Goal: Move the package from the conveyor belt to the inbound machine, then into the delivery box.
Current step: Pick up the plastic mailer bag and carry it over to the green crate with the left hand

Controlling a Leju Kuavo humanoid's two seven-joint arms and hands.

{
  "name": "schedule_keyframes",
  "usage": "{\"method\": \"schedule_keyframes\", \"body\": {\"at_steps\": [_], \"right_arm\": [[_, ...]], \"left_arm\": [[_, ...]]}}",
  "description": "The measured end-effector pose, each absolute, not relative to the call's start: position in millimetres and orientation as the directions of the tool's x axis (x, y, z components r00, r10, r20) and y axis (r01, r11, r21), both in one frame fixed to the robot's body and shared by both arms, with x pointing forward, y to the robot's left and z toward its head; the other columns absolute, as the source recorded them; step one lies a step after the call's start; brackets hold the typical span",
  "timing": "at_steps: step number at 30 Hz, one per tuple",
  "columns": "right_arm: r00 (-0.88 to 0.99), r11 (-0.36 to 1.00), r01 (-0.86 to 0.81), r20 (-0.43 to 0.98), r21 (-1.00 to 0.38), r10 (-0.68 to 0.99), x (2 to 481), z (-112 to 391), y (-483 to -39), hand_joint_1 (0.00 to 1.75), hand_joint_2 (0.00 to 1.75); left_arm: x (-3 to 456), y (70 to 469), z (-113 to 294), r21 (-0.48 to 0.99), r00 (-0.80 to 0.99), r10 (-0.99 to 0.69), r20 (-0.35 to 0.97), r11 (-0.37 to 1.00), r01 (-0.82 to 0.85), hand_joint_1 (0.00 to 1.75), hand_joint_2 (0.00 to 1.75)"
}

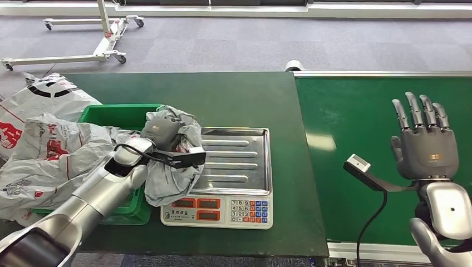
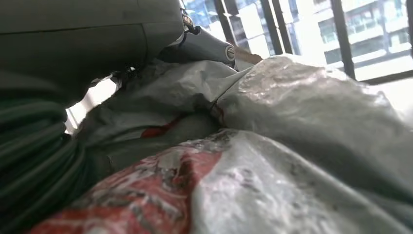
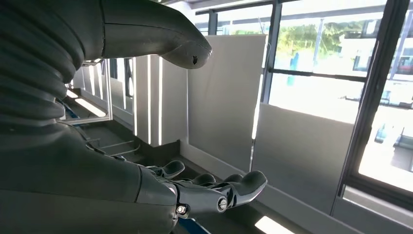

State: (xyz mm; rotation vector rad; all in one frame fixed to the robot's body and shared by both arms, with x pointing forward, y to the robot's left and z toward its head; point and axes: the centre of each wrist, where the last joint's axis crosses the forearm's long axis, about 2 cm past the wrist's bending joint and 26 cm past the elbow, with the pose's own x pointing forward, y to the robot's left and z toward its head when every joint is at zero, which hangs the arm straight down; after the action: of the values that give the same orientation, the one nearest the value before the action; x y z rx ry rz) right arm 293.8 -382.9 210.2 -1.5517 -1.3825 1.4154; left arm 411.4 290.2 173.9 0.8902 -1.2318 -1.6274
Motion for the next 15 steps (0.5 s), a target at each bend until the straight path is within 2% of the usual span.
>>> {"method": "schedule_keyframes", "body": {"at_steps": [9,15], "right_arm": [[-0.124,-0.266,0.263,-0.306,-0.927,0.944,277,203,-396,0.00,1.75],[-0.127,-0.264,0.271,-0.307,-0.926,0.943,278,204,-397,0.00,1.75]], "left_arm": [[423,384,295,0.996,-0.187,-0.980,-0.068,-0.056,-0.070,1.75,1.75],[411,423,343,0.989,-0.128,-0.989,-0.070,-0.052,-0.139,1.75,1.75]]}}
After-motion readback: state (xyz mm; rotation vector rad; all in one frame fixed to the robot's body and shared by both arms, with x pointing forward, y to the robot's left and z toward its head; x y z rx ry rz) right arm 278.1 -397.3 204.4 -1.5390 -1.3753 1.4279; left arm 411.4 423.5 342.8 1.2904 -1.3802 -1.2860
